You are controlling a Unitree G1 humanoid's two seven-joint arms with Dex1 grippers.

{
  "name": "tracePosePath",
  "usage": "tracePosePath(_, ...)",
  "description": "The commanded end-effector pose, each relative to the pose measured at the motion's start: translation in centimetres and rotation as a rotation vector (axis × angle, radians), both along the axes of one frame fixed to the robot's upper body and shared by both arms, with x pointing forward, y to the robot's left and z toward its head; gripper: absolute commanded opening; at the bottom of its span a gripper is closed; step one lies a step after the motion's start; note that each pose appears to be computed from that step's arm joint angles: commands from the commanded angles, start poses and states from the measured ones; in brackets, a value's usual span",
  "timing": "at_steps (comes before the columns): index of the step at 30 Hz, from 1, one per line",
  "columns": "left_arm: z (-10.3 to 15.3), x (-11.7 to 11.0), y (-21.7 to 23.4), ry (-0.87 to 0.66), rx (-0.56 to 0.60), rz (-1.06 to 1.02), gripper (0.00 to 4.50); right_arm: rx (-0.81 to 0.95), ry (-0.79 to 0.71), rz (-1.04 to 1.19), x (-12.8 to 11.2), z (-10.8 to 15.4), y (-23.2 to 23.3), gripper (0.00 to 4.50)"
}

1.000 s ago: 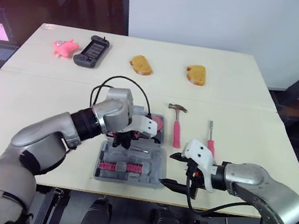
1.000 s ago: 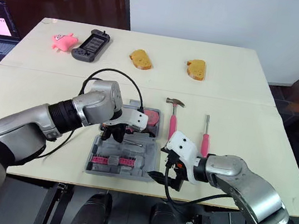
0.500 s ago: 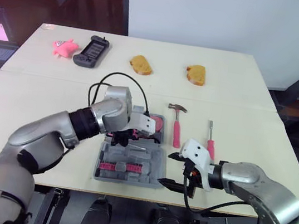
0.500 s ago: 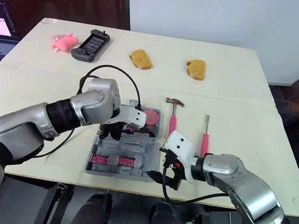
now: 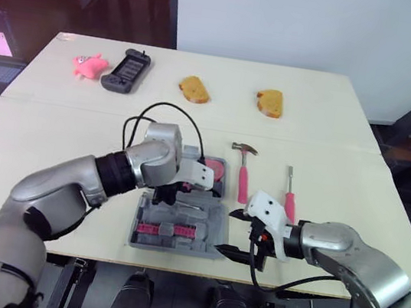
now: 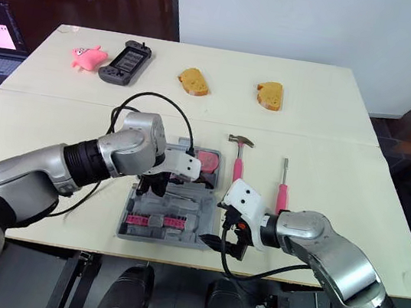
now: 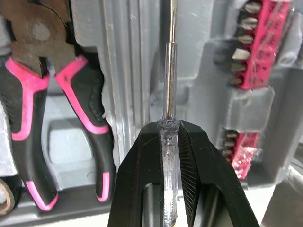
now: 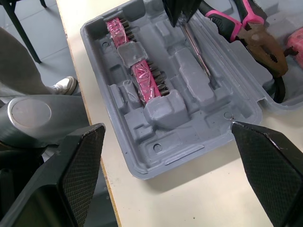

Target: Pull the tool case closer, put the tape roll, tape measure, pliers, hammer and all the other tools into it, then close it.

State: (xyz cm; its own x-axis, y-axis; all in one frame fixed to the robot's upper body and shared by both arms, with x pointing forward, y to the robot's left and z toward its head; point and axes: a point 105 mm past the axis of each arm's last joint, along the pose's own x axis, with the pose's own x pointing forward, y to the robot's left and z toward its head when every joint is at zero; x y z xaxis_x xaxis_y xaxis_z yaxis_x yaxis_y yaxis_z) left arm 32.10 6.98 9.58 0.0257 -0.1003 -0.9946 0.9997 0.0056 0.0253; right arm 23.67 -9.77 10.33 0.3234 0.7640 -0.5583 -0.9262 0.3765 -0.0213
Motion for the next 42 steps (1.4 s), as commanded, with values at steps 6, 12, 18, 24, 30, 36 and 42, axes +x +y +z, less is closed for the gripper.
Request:
tracePosePath(6,0.2,0.4,-0.2,-0.029,0.004,0.000,0.02,0.010,-0.033,0.019,0.0,0.6,0.3,4.50)
tracePosePath(12,0.0,0.3,-0.4,-0.023,-0.001,-0.007,0.02,0.009,-0.035,0.019,0.1,0.6,0.3,4.50)
tracePosePath(18,0.1,0.6,-0.7,-0.042,-0.019,0.005,1.05,0.006,-0.037,0.021,0.1,0.6,0.3,4.50)
tracePosePath(24,0.6,0.8,-1.1,-0.047,-0.041,0.030,3.69,0.001,-0.033,0.021,0.0,0.5,0.2,4.50)
tracePosePath(30,3.2,0.7,-0.8,-0.051,-0.105,0.052,3.69,-0.001,-0.021,0.026,-0.2,0.4,0.2,4.50)
tracePosePath(36,6.0,-0.1,0.2,-0.036,-0.276,0.040,3.69,0.025,-0.020,0.037,-0.4,0.8,0.4,4.50)
tracePosePath(42,7.2,-0.1,2.1,-0.084,-0.543,0.055,3.69,0.030,-0.028,0.051,-0.6,1.1,0.4,4.50)
